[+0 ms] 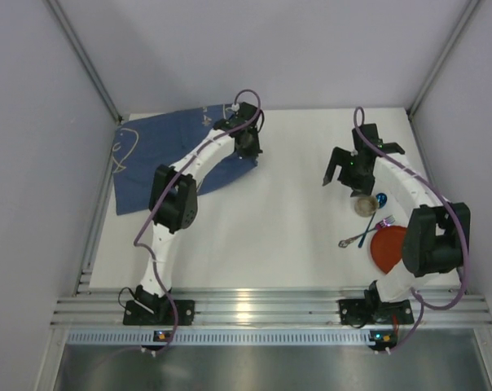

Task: Set the dinner table for one person

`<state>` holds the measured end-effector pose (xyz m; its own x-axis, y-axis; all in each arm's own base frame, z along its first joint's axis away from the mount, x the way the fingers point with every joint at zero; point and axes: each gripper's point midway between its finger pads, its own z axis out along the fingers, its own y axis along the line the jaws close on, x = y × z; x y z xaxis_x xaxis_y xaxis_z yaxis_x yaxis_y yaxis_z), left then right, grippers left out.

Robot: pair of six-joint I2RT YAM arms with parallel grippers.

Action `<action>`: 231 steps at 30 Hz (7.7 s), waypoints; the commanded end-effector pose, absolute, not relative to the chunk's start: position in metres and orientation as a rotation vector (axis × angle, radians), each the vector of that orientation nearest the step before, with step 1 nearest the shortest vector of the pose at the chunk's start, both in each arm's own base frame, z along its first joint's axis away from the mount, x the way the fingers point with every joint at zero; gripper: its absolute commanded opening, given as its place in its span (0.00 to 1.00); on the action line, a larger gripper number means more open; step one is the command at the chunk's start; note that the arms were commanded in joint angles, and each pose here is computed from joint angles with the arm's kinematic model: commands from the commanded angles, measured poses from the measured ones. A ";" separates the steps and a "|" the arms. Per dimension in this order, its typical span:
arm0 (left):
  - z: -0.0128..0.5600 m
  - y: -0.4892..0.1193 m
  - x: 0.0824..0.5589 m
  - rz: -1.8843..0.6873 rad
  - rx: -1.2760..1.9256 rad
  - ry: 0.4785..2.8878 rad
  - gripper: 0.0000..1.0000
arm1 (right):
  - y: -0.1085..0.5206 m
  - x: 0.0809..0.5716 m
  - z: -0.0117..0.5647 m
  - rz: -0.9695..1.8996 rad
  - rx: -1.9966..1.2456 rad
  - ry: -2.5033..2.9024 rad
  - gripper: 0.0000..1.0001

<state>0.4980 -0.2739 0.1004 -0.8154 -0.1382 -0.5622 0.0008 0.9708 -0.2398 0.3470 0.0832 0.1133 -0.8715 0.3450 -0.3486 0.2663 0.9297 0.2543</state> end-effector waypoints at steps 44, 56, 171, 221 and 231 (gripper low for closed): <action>0.154 -0.461 0.286 -0.621 0.271 2.588 0.98 | -0.022 0.283 0.164 -0.287 0.532 2.463 1.00; 0.100 -0.257 0.289 -0.209 -0.028 2.658 0.98 | -0.034 0.291 0.103 -0.062 0.835 2.629 1.00; 0.119 -0.135 0.206 -0.016 -0.194 2.764 0.98 | 0.153 0.521 0.091 0.176 0.439 2.606 0.79; 0.112 -0.162 0.173 -0.294 -0.049 2.693 0.97 | -0.012 0.273 0.072 0.182 0.974 2.684 0.52; 0.106 -0.164 0.174 -0.292 -0.034 2.703 0.97 | -0.023 0.252 0.095 0.075 0.908 2.676 0.53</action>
